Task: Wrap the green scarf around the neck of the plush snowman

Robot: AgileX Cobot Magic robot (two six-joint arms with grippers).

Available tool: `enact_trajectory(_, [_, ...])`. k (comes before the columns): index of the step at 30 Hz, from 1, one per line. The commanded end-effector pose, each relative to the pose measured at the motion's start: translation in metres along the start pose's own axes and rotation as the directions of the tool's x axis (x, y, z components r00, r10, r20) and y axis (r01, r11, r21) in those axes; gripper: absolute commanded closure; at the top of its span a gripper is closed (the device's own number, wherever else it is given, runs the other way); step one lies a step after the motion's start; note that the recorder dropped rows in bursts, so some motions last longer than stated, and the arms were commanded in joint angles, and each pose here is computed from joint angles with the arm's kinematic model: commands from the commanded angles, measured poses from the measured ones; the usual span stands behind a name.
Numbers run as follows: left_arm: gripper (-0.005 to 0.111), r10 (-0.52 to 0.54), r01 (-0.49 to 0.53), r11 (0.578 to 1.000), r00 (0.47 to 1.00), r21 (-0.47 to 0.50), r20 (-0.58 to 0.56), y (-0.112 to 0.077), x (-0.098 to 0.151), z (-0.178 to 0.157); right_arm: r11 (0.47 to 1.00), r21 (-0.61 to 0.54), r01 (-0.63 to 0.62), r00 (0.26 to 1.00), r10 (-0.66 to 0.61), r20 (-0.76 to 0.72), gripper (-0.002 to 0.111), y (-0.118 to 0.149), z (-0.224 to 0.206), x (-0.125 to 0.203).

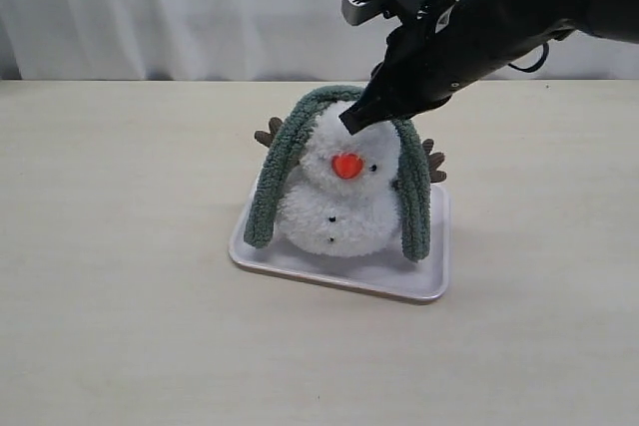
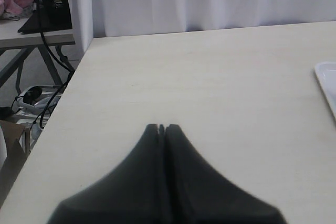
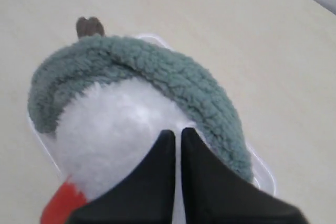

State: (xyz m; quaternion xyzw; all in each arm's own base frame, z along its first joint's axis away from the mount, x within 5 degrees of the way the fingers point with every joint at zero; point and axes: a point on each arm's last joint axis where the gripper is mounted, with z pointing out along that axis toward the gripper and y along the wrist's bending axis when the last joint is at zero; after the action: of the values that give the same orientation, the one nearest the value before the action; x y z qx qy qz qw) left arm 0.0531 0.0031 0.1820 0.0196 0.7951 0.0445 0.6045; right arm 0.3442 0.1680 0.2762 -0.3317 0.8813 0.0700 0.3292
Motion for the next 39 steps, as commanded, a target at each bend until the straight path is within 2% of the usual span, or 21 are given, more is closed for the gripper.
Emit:
enact_trajectory(1, [0.107, -0.005, 0.005, 1.0, 1.0, -0.001, 0.009, 0.0, 0.0, 0.0, 0.999, -0.033, -0.01, 0.999, 0.012, 0.053, 0.104, 0.001, -0.005, -0.012])
enact_trajectory(12, [0.107, -0.005, 0.005, 1.0, 1.0, -0.001, 0.009, 0.0, 0.0, 0.0, 1.0, -0.019, 0.01, 1.0, -0.01, 0.005, 0.104, -0.005, 0.031, -0.014])
enact_trajectory(24, [0.107, -0.005, 0.005, 1.0, 1.0, -0.001, 0.009, 0.0, 0.0, 0.0, 0.999, 0.027, 0.031, 1.0, -0.031, -0.006, 0.104, -0.011, 0.046, -0.009])
enact_trajectory(31, [0.107, -0.005, 0.005, 1.0, 1.0, -0.001, 0.009, 0.0, 0.0, 0.0, 0.996, 0.079, -0.048, 0.998, 0.052, -0.046, 0.104, -0.028, 0.05, 0.0])
enact_trajectory(39, [0.107, -0.005, 0.005, 1.0, 1.0, -0.001, 0.012, 0.0, 0.0, 0.0, 0.997, 0.051, -0.048, 0.986, 0.056, -0.155, 0.104, -0.026, 0.07, 0.016])
